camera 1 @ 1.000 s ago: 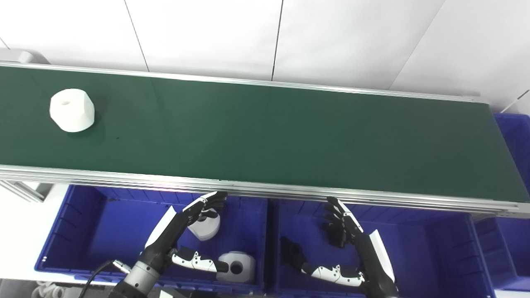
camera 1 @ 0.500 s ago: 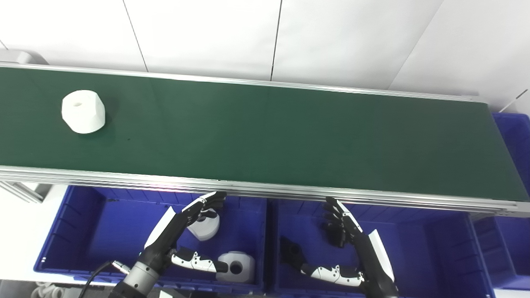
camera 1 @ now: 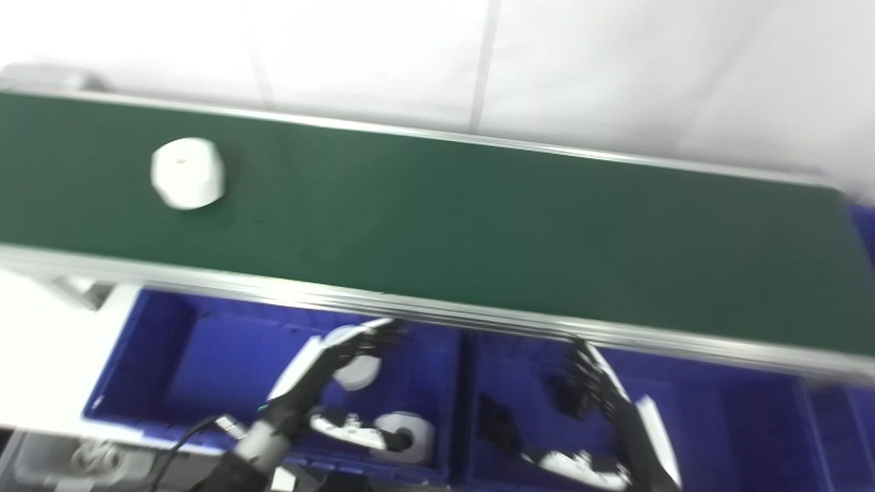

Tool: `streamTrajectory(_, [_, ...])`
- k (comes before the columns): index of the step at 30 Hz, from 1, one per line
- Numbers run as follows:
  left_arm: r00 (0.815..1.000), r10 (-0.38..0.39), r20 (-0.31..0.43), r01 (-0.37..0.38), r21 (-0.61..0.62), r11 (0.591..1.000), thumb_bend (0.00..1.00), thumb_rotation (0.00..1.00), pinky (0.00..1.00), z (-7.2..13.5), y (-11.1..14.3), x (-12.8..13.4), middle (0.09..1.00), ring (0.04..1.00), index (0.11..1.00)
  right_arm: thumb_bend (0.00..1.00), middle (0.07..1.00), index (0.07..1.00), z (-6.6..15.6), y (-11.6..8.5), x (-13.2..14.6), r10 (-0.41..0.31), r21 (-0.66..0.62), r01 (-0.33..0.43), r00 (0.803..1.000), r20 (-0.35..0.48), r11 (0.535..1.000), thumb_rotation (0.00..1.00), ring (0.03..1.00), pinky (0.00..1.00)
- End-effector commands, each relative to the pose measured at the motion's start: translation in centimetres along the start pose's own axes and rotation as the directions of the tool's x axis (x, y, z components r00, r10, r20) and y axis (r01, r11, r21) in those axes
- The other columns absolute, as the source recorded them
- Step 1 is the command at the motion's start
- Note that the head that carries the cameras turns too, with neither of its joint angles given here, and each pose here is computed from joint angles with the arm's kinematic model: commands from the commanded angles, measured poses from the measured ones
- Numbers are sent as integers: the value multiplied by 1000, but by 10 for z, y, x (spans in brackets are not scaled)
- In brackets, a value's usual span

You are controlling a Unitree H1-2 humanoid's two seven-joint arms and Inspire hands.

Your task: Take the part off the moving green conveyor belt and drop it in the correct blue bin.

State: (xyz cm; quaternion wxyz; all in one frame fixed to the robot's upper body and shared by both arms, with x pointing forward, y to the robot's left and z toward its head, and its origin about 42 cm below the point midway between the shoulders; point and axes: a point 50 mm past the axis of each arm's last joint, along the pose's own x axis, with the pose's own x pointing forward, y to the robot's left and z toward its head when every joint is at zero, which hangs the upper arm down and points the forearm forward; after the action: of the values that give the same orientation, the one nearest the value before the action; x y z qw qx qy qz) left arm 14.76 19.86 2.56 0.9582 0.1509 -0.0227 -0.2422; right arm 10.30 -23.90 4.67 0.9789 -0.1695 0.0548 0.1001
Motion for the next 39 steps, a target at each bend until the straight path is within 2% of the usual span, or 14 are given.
streamTrajectory(1, [997,25,68,-26,22,999,861,256,750,8,0,8,843,806,839,856,907,953,8,-5,4,-11,1,11,996,88,1000,262,869,823])
streamTrajectory(3, [997,27,68,-29,31,999,867,259,758,7,-3,9,839,807,836,847,920,959,7,-6,3,-11,11,10,997,75,1000,224,881,833])
streamTrajectory(13, [997,36,62,-38,32,999,886,232,763,2,-10,12,829,802,826,845,918,966,3,-6,4,0,-10,0,999,54,1000,219,888,848])
streamTrajectory(22, [996,55,77,-61,78,995,903,254,716,-1,-5,12,807,771,804,858,904,952,-6,2,9,-3,-5,3,999,54,1000,207,864,797])
streamTrajectory(28, [987,83,134,-95,84,992,919,245,661,10,0,15,780,737,774,862,893,948,-9,5,11,-6,-4,6,999,33,1000,203,857,780])
streamTrajectory(33, [966,128,224,-137,23,990,947,204,670,37,16,25,780,745,753,855,895,947,-10,6,16,0,-7,1,999,38,1000,209,864,797])
streamTrajectory(39, [925,161,345,-185,37,982,928,211,685,69,46,36,790,760,767,861,892,943,-13,9,21,-5,-2,5,999,37,1000,221,865,798])
